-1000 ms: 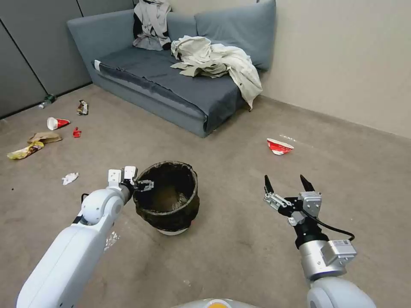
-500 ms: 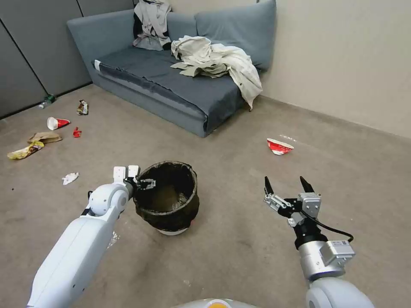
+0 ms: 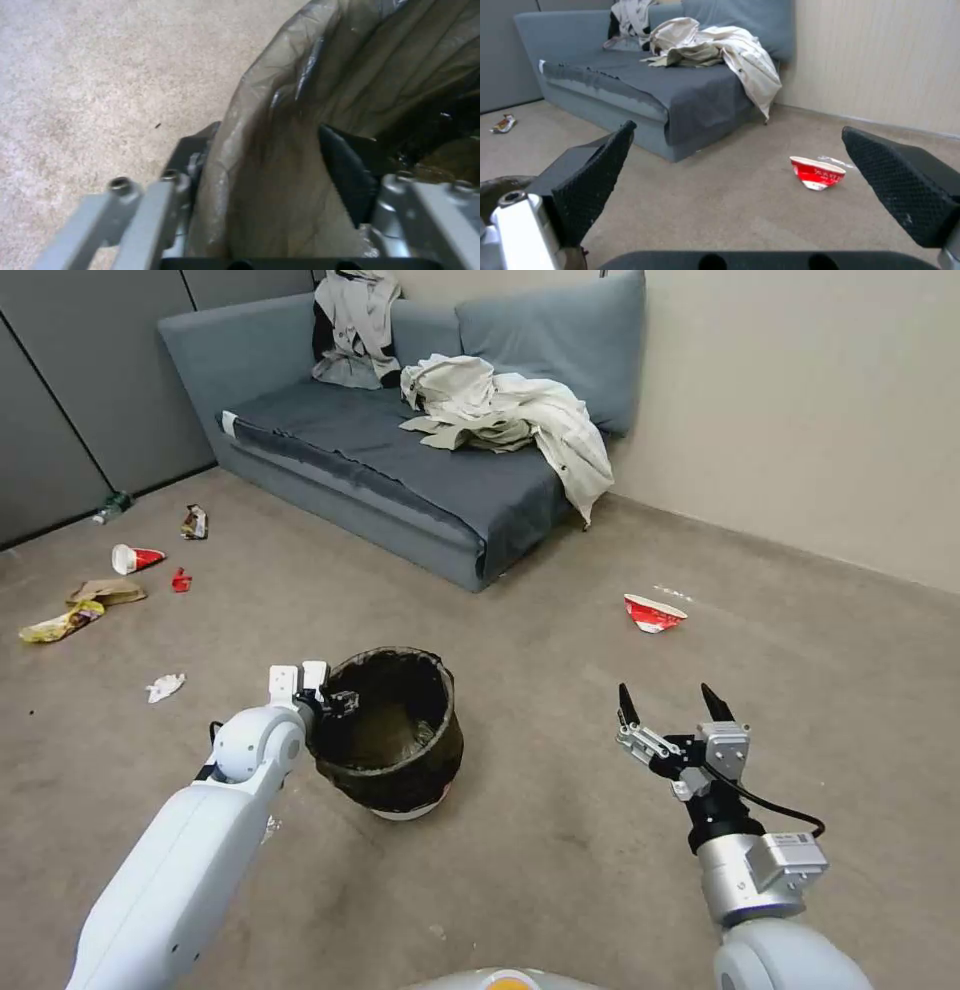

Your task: Pick up the trash can from the floor.

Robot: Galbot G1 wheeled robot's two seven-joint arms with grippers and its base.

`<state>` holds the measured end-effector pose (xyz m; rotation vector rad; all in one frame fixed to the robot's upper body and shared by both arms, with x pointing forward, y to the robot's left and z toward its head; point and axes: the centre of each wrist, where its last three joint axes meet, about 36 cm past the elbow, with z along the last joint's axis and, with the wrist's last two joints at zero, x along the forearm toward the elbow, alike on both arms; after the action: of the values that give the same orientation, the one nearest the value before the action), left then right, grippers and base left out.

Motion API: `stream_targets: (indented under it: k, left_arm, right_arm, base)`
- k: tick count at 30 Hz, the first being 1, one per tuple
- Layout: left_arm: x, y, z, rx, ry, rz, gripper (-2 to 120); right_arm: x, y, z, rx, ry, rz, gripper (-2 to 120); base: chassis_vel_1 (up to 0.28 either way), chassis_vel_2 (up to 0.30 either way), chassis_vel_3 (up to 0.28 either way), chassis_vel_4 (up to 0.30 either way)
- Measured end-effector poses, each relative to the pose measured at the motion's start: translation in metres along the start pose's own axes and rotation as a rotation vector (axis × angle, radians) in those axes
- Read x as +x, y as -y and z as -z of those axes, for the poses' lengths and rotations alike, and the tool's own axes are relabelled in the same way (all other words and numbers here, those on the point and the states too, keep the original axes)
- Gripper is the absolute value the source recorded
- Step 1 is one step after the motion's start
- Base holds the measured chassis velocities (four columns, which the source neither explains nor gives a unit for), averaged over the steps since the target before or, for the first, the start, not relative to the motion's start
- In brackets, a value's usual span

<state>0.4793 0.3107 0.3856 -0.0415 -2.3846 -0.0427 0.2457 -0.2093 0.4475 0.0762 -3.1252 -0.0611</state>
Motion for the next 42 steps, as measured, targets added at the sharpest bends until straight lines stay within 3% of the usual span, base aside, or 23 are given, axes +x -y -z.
stream_targets:
  k: [9,18,27,30,36,40,42]
  left_arm:
    - [0.009,0.003,-0.004,-0.005,0.006,-0.004,19]
    - [0.019,0.006,-0.007,-0.005,0.014,-0.006,15]
    - [0.054,0.015,-0.003,0.052,0.061,-0.04,3]
    - [0.083,0.017,0.002,0.061,0.118,-0.058,1]
    - [0.111,0.016,0.01,0.089,0.179,-0.082,1]
    - [0.134,0.004,0.013,0.135,0.38,-0.16,1]
    - [0.136,0.003,0.013,0.128,0.415,-0.176,1]
  right_arm:
    - [0.0,0.0,-0.001,0.002,0.0,0.004,100]
    - [-0.001,0.0,-0.002,0.002,0.002,0.007,100]
    - [-0.002,0.001,-0.001,0.006,0.006,0.011,100]
    - [-0.003,0.001,-0.001,0.006,0.011,0.011,100]
    - [-0.005,0.001,0.0,0.002,0.018,0.011,100]
    - [-0.009,0.0,-0.001,-0.004,0.023,0.017,100]
    - [-0.01,0.0,-0.001,-0.005,0.023,0.017,100]
  base:
    - [0.0,0.0,0.0,0.0]
    - [0.0,0.0,0.0,0.0]
    - [0.0,0.0,0.0,0.0]
    - [0.0,0.0,0.0,0.0]
    - [0.0,0.0,0.0,0.0]
    - [0.0,0.0,0.0,0.0]
    - [0.0,0.0,0.0,0.0]
